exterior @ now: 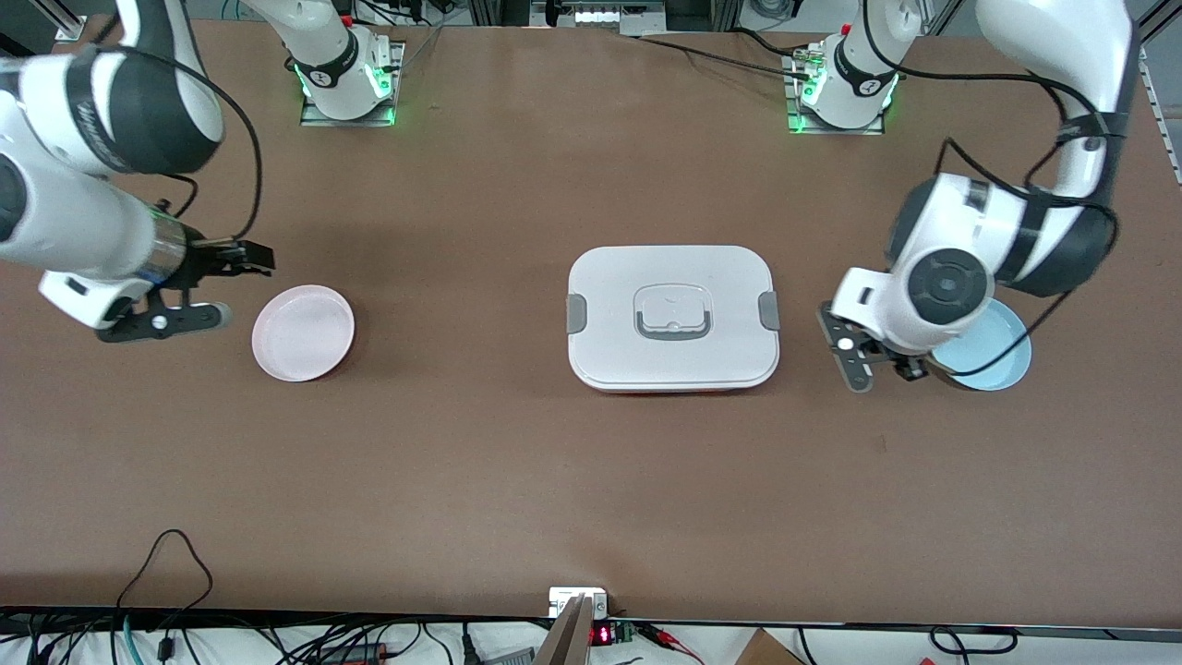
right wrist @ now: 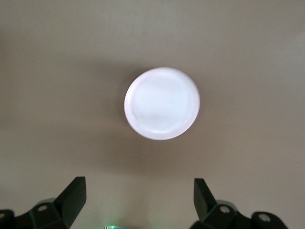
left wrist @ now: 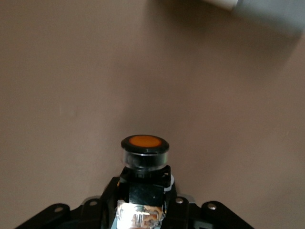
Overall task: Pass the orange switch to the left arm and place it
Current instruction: 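Carry the switch with the left gripper over the box toward the blue dish, then lower the switch into the blue dish and open the left gripper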
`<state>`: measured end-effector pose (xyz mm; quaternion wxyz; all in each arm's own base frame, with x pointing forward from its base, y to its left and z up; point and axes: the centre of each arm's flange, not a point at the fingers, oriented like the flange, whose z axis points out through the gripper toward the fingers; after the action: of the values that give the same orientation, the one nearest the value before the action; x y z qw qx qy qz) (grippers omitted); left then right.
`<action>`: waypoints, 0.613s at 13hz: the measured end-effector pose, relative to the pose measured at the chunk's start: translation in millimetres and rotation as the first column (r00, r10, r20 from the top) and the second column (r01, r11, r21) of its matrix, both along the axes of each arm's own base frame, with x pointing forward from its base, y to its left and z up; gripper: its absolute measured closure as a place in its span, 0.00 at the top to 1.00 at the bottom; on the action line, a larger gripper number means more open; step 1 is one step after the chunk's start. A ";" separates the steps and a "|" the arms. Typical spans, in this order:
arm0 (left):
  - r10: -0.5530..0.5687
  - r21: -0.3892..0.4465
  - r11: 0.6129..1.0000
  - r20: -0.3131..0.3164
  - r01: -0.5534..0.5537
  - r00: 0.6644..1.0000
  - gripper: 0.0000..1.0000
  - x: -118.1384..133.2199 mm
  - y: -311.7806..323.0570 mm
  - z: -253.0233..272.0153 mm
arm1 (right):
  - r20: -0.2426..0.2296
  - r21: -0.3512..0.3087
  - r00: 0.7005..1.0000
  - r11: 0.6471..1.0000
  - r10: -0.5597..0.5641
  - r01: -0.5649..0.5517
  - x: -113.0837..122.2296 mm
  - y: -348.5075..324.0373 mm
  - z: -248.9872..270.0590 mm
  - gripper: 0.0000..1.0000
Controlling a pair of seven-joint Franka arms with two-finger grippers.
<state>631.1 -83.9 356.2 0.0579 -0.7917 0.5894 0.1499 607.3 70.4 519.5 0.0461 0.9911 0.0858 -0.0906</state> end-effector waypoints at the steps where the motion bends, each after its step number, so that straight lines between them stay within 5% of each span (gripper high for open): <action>1: -0.015 -0.006 1.000 -0.016 0.015 1.000 0.42 3.3 29.2 -0.2 | 0.038 0.003 0.999 1.000 -0.005 0.005 2.7 -2.4 20.0 1.00; 4: -0.047 -0.003 0.999 -0.044 0.047 0.998 0.42 5.9 105.1 -5.7 | 0.122 0.020 0.991 0.999 -0.050 0.047 7.4 -22.2 65.2 1.00; 8: -0.149 -0.025 0.989 0.016 0.149 0.989 0.42 0.7 175.3 -53.9 | 0.101 0.037 0.988 0.993 -0.116 0.113 5.5 -57.5 62.6 1.00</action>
<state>631.8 91.3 302.4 0.0629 -0.7472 0.6483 0.1317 612.8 13.0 582.1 0.0299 0.9983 0.0276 -0.0408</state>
